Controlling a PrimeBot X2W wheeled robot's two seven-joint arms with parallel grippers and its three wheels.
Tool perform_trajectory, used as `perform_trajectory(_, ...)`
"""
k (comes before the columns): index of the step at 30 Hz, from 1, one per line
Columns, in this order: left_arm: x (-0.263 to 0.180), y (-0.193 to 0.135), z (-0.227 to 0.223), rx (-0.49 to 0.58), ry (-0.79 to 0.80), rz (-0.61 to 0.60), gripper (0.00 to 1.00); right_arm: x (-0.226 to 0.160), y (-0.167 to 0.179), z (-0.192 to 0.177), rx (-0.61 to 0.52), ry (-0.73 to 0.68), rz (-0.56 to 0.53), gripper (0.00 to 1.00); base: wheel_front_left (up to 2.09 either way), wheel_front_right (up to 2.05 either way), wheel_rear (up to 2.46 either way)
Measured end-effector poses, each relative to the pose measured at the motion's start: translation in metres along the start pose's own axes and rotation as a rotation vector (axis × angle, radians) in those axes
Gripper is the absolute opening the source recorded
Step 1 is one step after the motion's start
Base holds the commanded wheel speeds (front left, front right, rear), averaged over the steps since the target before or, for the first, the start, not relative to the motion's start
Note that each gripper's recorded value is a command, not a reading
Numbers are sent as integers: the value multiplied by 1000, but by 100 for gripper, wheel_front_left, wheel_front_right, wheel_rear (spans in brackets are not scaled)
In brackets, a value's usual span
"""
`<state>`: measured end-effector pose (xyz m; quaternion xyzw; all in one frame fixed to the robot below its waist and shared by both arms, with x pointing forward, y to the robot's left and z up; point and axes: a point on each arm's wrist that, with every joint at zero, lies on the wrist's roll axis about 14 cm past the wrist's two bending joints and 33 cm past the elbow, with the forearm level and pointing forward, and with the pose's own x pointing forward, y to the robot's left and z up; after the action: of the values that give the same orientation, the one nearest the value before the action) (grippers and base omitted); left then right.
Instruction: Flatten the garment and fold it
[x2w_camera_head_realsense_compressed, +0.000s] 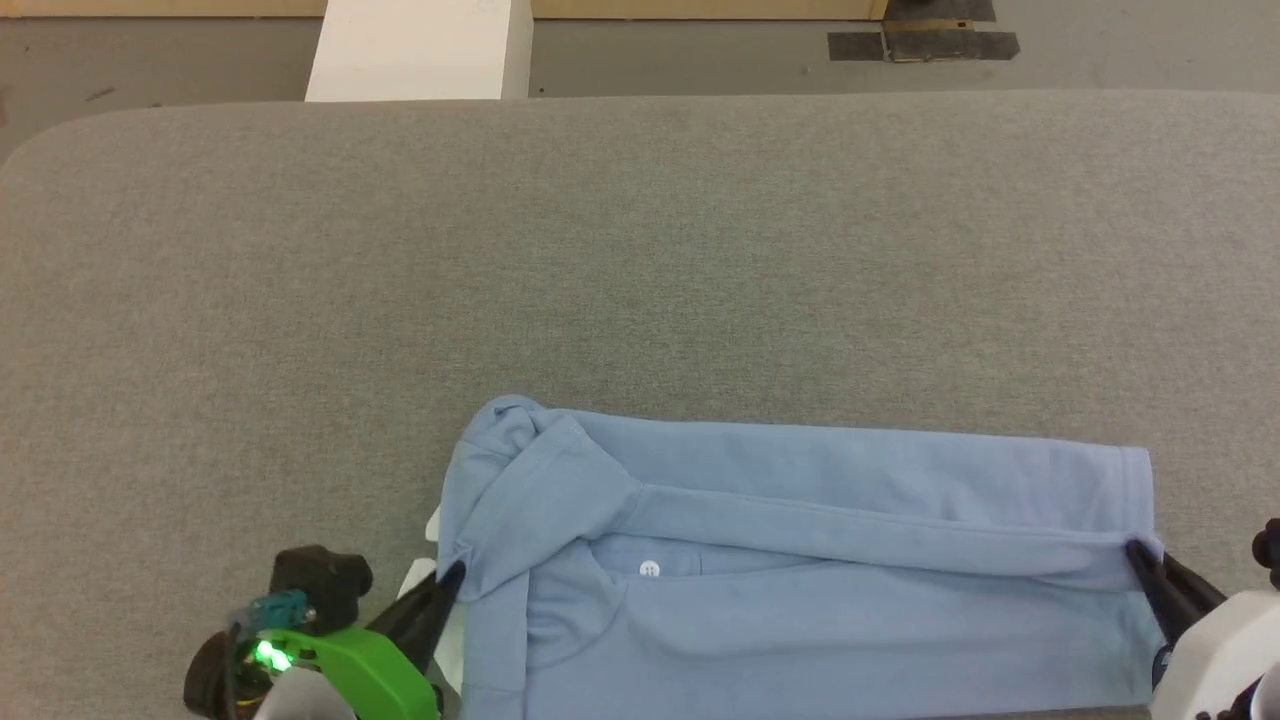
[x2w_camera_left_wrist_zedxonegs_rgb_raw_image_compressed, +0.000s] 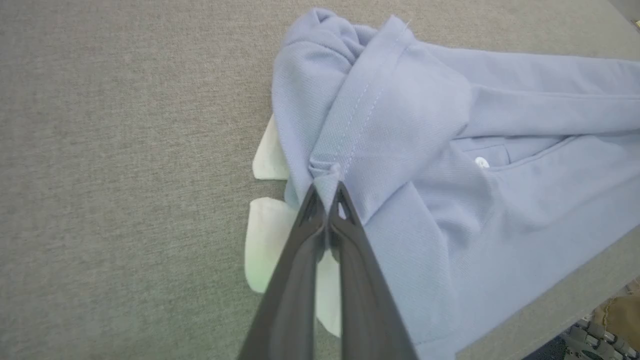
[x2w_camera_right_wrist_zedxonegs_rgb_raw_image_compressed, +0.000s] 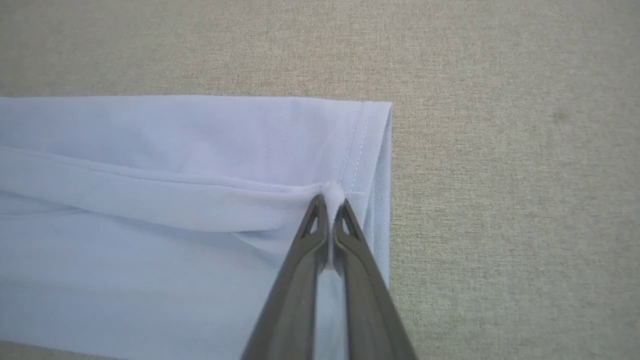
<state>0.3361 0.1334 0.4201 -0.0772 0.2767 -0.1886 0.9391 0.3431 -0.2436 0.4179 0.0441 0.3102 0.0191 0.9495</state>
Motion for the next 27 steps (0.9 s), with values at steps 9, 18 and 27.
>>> perform_trajectory(9, -1, 6, 35, -73, -169, 55, 100, -7, -7, 23, 22, -78, -11, 100, 0, 0, 0)
perform_trajectory(18, -40, 39, 112, 51, -571, 314, 100, -14, -24, 20, 43, -50, -96, 100, 0, 0, 0)
perform_trajectory(27, -47, 40, 109, 78, -608, 393, 100, 9, -18, -29, 56, 142, -97, 100, 0, 0, 0)
